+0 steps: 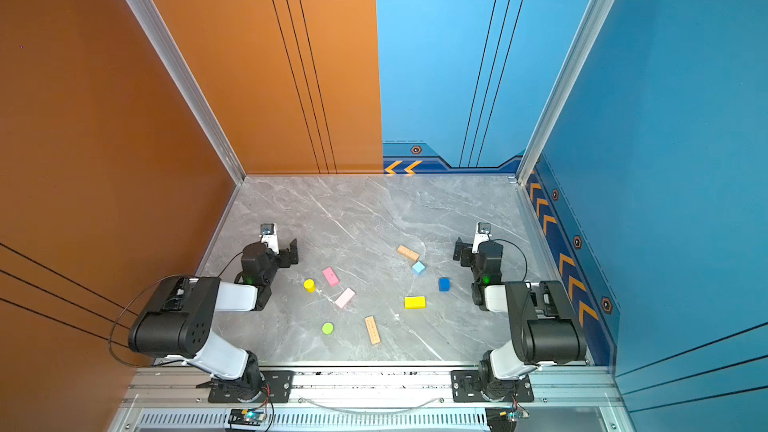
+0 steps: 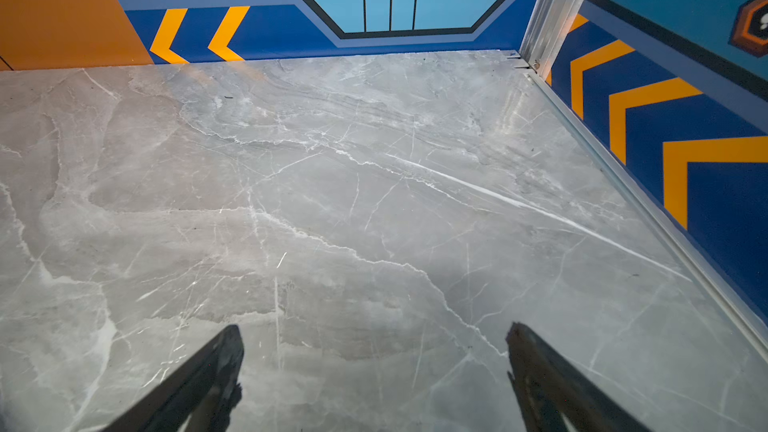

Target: Build the wood block tower

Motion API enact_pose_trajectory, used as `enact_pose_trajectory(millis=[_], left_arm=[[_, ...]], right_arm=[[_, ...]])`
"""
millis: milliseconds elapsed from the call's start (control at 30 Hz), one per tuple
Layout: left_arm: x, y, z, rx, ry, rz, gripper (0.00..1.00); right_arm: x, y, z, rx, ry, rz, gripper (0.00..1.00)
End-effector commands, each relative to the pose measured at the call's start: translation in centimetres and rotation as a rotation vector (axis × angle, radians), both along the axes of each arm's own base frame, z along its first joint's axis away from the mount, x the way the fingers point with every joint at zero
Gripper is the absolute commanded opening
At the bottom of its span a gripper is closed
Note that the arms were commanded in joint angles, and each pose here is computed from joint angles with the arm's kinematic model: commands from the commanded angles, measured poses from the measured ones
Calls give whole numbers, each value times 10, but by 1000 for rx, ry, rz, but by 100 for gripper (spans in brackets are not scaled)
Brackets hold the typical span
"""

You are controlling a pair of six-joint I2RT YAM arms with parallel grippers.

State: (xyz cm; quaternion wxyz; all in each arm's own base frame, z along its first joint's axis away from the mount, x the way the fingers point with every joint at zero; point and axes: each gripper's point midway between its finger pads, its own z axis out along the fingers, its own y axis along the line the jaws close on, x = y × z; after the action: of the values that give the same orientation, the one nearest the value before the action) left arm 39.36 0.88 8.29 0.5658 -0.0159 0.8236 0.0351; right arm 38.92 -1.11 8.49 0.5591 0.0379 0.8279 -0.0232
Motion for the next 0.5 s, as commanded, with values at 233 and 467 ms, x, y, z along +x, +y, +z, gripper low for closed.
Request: enact_pose_trajectory(millis=[233, 467], left_arm=[[3, 4, 6, 2, -10, 22, 98], [3, 3, 7, 9, -12, 24, 98]], right_arm=[[5, 0, 5, 12, -15, 5, 100], [5, 0, 5, 14, -16, 6, 100]])
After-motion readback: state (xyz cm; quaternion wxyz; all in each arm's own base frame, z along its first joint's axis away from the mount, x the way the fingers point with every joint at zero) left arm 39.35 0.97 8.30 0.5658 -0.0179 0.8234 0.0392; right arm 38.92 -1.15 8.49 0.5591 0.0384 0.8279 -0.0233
